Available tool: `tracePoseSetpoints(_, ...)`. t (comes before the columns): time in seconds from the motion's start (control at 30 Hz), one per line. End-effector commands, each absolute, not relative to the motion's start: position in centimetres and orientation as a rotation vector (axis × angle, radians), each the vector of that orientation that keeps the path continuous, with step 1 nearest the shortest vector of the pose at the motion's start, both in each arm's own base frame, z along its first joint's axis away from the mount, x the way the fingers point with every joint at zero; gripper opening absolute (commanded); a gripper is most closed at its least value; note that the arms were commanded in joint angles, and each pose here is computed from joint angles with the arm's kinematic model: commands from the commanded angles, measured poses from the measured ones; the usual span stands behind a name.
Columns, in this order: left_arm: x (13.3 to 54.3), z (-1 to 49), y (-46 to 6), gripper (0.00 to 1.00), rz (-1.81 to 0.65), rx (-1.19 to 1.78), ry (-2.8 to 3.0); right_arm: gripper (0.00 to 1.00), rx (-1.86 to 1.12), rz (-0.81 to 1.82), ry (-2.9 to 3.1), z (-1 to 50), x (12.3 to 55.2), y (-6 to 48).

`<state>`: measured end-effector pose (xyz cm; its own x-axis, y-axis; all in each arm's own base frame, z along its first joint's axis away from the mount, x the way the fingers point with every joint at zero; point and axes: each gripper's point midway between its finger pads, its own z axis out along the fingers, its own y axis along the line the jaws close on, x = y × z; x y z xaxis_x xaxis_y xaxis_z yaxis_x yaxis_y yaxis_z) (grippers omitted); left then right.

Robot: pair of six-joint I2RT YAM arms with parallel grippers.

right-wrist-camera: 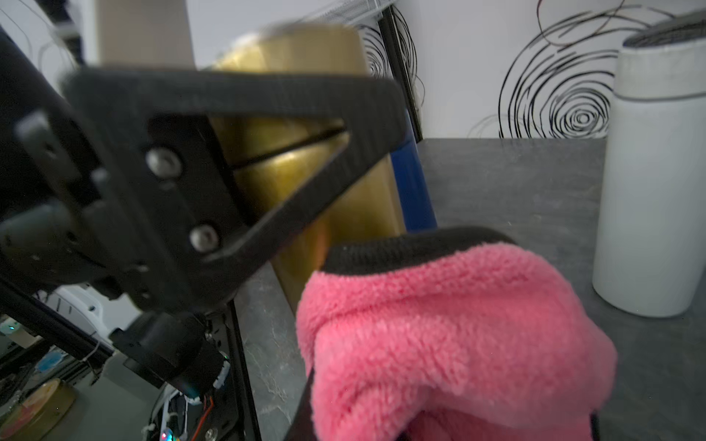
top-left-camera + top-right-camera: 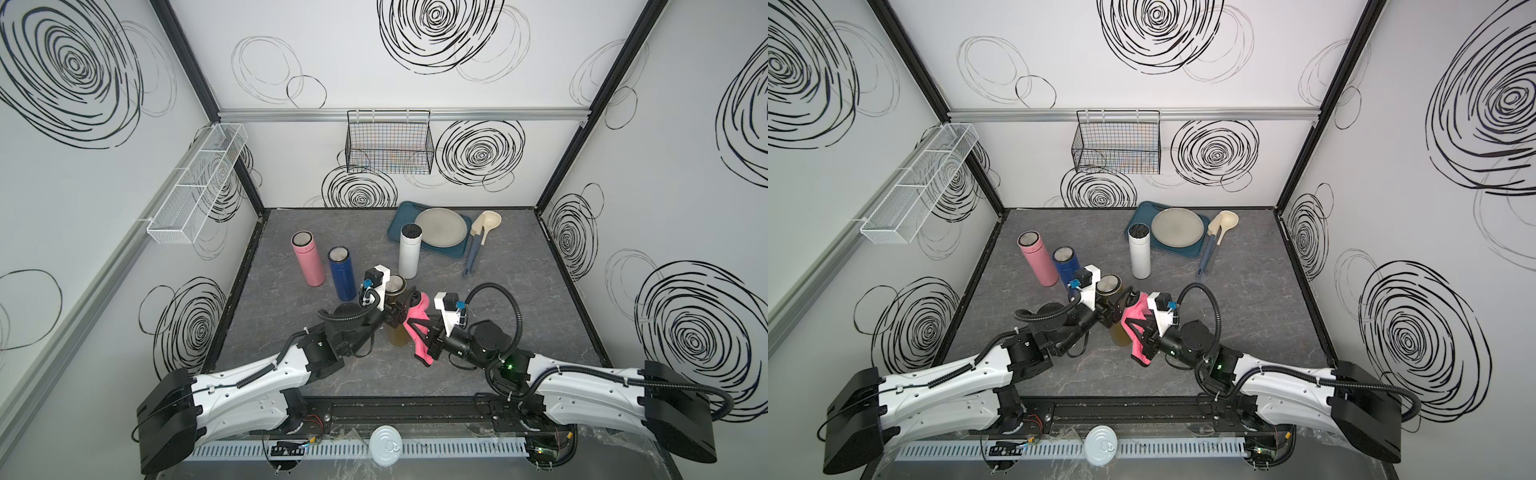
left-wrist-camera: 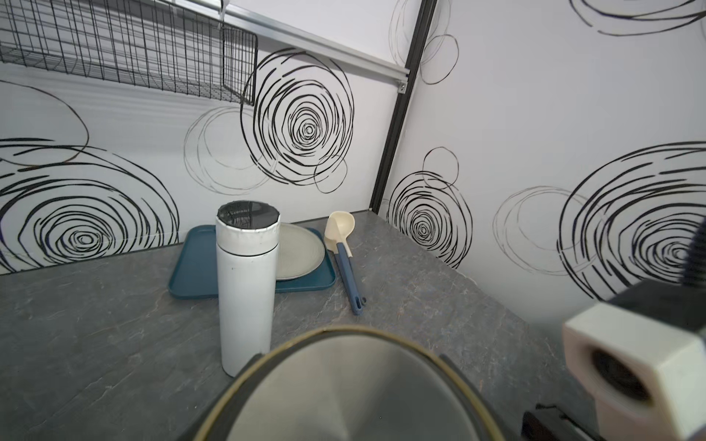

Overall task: Wipe the surface of the thermos
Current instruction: Wipe the dirt from the surface of the thermos.

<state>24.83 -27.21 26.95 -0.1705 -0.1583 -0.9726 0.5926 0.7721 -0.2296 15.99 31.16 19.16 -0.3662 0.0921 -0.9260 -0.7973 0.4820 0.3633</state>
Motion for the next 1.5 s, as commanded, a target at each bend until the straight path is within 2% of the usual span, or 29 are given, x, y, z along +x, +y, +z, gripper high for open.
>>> tracePoseSetpoints(0.0,24.5,33.6,-27.4,0.0,-0.879,0.189,1.472,0.0,-0.605,1.023,1.663,19.2,15.7,31.3)
tracePoseSetpoints(0.13,25.8,32.8,-27.9,0.0,-0.822,0.154,1.575,0.0,-0.609,1.031,1.535,23.5,14.7,31.9)
tracePoseSetpoints(0.3,24.9,33.5,-28.8,0.0,-0.858,0.147,1.529,0.0,-0.614,1.047,1.471,26.7,14.8,33.0)
tracePoseSetpoints(0.47,25.5,32.9,-28.3,0.0,-0.723,0.056,1.605,0.0,-0.594,0.999,1.539,23.4,15.5,32.6)
tracePoseSetpoints(0.67,25.4,33.4,-28.0,0.0,-0.763,-0.025,1.609,0.0,-0.601,0.932,1.668,17.2,15.3,31.4)
tracePoseSetpoints(1.03,25.4,33.8,-27.4,0.0,-0.726,-0.194,1.638,0.0,-0.659,0.975,1.414,27.3,14.5,33.5)
tracePoseSetpoints(1.13,25.4,33.9,-27.1,0.0,-0.7,-0.225,1.644,0.0,-0.664,0.955,1.435,26.1,14.8,33.9)
tracePoseSetpoints(1.33,25.3,34.0,-26.2,0.0,-0.681,-0.289,1.647,0.0,-0.673,0.908,1.563,20.0,14.9,32.8)
tracePoseSetpoints(1.47,25.2,34.0,-25.9,0.0,-0.689,-0.308,1.652,0.0,-0.68,0.909,1.522,21.3,14.2,32.2)
